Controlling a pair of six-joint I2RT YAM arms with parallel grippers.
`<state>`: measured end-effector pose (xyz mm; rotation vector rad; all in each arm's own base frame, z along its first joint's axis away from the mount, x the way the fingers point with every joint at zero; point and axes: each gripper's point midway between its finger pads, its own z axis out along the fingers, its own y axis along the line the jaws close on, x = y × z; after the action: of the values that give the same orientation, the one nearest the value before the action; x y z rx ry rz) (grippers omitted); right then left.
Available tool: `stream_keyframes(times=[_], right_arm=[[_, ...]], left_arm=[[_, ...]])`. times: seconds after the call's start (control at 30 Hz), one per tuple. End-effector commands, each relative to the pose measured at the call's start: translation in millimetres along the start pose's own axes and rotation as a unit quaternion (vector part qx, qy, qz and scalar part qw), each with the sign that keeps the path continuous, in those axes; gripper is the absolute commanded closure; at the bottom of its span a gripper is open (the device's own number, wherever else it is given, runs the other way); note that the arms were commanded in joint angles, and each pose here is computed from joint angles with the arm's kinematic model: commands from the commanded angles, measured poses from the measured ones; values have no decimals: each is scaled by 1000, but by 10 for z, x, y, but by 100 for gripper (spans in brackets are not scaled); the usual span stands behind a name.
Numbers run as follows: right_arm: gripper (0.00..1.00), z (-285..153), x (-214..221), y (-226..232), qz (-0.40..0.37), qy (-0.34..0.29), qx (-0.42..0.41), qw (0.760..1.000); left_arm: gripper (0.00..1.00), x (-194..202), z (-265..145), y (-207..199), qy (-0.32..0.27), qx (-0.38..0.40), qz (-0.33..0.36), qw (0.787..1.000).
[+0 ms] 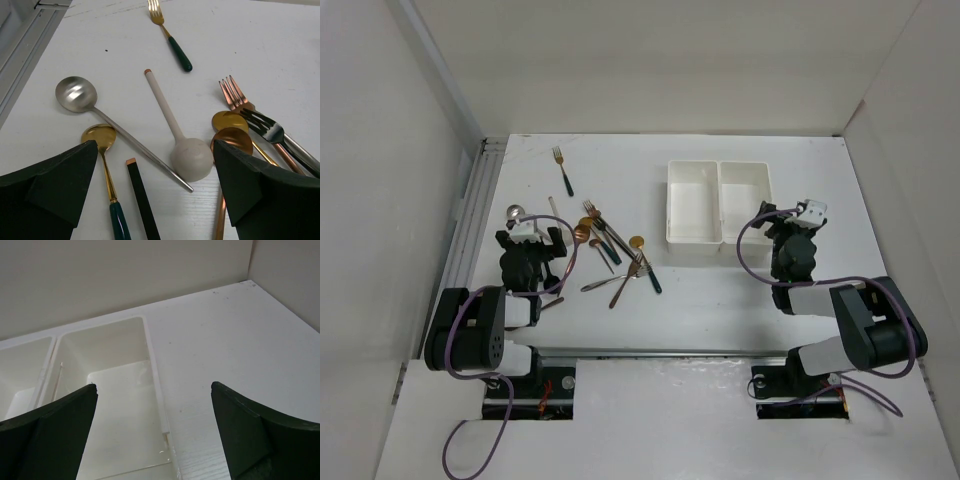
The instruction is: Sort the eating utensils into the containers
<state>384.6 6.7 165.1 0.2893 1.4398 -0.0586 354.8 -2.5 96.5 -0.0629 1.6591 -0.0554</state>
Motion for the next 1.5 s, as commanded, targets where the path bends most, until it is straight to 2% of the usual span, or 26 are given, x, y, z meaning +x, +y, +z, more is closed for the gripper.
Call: stream_keyframes(times=[0.0,0.07,0.17,0.2,0.23,0.3,0.33,0.37,0.4,0.43,0.5,0.57,0.6,0.63,0.67,0.7,0.73,0.87,0.93,1.03,1.1,1.17,1.2,1.27,1.4,1.47], right_arm=[[0,15,-176,24,15,-33,-7,999],[0,40,-143,-9,5,-11,7,1000],[0,160,-626,33,25,-34,50,998],[0,153,-590,25,5,2,55,998],[0,132,-946,52,-21,-32,42,998],[0,145,-1601,276,-51,-95,-6,994],[0,106,-1864,317,-98,-111,-15,989],[0,133,-2063,357,-124,-119,-20,985],[0,142,-2662,501,-127,-155,-18,980],[0,315,-2414,556,-189,-78,-10,979],[0,386,-2563,447,-238,-24,98,966],[0,469,-2898,484,-161,-30,194,967],[0,406,-2980,478,-116,-33,228,966],[0,332,-3158,712,-76,-43,194,977],[0,302,-2929,966,-125,10,108,986],[0,207,-2938,1261,-80,20,11,997],[0,39,-2819,1835,-56,47,-166,983],[19,-587,-1918,2406,-2,195,-323,926],[31,-836,-1239,2455,-25,295,-313,902],[43,-1477,-480,2602,-44,411,-364,835],[43,-1805,-98,2599,-49,456,-379,804],[43,-1916,134,2606,-45,480,-369,794],[43,-2024,246,2613,-57,492,-373,785],[42,-2130,511,2639,-68,522,-361,769],[41,-2217,851,2782,-87,554,-363,744],[44,-2169,942,2834,-93,557,-356,744]], left_arm=[[0,-679,49,-41,-127,8,-5,992],[0,-679,49,-41,-127,8,-5,992],[0,-665,14,-65,-130,5,1,992],[0,-721,8,-82,-141,9,6,990],[0,-810,-20,-92,-153,11,1,988],[0,-981,23,-188,-122,32,9,992],[0,-1099,60,-291,-107,61,38,992],[0,-1389,108,-524,-87,136,145,976],[0,-1535,110,-655,-79,170,190,964],[0,-1673,126,-677,-69,181,226,955],[0,-2088,163,-576,-47,138,262,954],[0,-2227,186,-396,-20,89,267,959],[0,-2257,189,-252,22,55,267,962],[0,-2244,184,-203,46,43,259,964],[0,-2198,177,-163,74,35,250,965],[0,-2136,163,-134,103,30,240,965],[0,-1971,138,-112,160,31,228,960],[0,-1618,12,-217,248,55,166,953],[0,-1481,-43,-196,264,38,120,956],[0,-1540,-167,-194,251,31,94,963],[0,-1655,-227,-125,226,11,86,970],[0,-1759,-245,-17,204,-26,65,976],[0,-1771,-284,140,198,-92,27,976],[0,-1834,-330,263,181,-143,-1,973],[0,-1736,-367,330,189,-161,-9,969],[0,-1706,-388,321,188,-164,-23,968]])
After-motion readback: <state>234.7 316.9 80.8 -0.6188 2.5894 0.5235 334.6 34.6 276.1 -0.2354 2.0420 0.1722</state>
